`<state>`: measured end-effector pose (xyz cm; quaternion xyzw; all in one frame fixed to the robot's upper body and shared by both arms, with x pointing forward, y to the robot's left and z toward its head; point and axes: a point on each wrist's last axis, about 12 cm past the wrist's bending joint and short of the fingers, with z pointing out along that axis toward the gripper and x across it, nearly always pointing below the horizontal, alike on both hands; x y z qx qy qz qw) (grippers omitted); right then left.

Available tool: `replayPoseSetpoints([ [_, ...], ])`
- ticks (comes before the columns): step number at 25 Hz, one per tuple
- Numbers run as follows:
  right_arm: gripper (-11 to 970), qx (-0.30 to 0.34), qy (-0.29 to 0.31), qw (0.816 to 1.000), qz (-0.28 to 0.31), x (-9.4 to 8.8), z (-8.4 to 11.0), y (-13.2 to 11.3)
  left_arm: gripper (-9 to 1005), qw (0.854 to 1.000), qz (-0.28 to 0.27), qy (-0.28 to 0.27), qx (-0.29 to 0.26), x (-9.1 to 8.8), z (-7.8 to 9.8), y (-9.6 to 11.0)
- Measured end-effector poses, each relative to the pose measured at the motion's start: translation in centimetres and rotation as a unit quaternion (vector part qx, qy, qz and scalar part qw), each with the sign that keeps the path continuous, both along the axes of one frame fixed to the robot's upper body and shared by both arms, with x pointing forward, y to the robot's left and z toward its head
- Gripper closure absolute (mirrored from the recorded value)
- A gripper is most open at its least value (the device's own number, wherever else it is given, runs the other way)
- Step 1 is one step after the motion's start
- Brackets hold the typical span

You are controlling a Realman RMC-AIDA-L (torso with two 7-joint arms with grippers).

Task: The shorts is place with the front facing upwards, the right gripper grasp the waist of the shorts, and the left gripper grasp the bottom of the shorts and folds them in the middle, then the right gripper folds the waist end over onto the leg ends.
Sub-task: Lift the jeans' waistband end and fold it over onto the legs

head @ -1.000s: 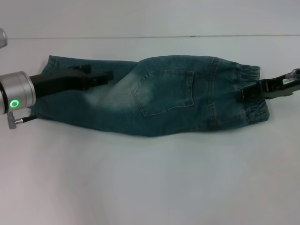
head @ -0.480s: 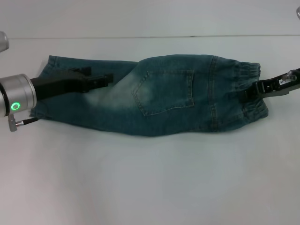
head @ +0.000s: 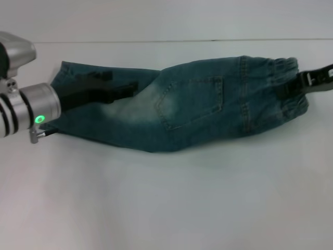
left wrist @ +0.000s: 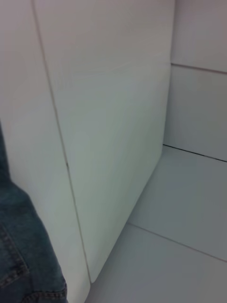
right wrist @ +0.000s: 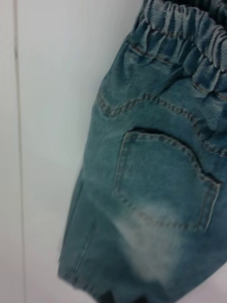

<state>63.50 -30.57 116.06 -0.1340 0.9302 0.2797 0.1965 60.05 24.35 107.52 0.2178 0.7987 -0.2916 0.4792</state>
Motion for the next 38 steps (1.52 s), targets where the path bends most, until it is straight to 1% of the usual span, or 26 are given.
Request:
replayPoseSetpoints([
  [3,837,0.012,-0.005,1.000,0.000,0.0,1.2,-0.6,109,1.000,-0.006,-0.025,0.002,0.3,-0.1,-0.9],
  [6,837,0.018,-0.008,1.000,0.004,-0.1,2.1,-0.9,109,0.999,-0.014,-0.053,-0.002,0.6,-0.1,-2.1],
  [9,839,0.020,-0.009,1.000,0.008,-0.2,2.8,-1.0,110,0.996,-0.015,-0.088,0.006,1.0,-0.1,-3.2],
  [13,842,0.023,-0.007,1.000,0.016,-0.3,3.3,-1.0,110,0.990,-0.010,-0.141,0.018,1.1,-0.6,-4.6],
  [16,842,0.025,-0.004,0.999,0.020,-0.4,3.4,-0.9,111,0.981,0.007,-0.191,0.033,0.6,-1.5,-5.6],
  [17,842,0.026,-0.004,0.999,0.021,-0.4,3.4,-0.8,111,0.981,0.007,-0.191,0.033,0.6,-1.5,-5.6],
  [18,842,0.027,-0.003,0.999,0.022,-0.4,3.5,-0.8,111,0.979,0.012,-0.202,0.039,0.4,-1.6,-5.7],
  [21,842,0.033,-0.004,0.999,0.026,-0.4,3.9,-0.7,200,0.970,0.016,-0.231,0.070,0.3,-2.1,-6.4],
  [22,842,0.035,-0.005,0.999,0.028,-0.5,4.1,-0.7,230,0.967,0.017,-0.237,0.089,0.4,-2.3,-6.7],
  [25,843,0.044,-0.013,0.998,0.031,-0.5,4.7,-0.7,319,0.962,0.018,-0.243,0.125,0.6,-2.6,-7.7],
  [26,843,0.049,-0.016,0.998,0.032,-0.5,4.9,-0.6,348,0.962,0.018,-0.243,0.125,0.6,-2.6,-7.7],
  [27,843,0.052,-0.019,0.998,0.033,-0.5,5.1,-0.5,377,0.958,0.015,-0.248,0.141,0.7,-2.7,-8.4],
  [32,843,0.062,-0.029,0.997,0.038,-0.3,5.9,-0.3,523,0.955,0.021,-0.255,0.151,0.6,-2.8,-9.0],
  [38,843,0.061,-0.034,0.997,0.044,0.0,6.2,0.3,768,0.953,0.035,-0.257,0.156,0.4,-3.0,-9.0],
])
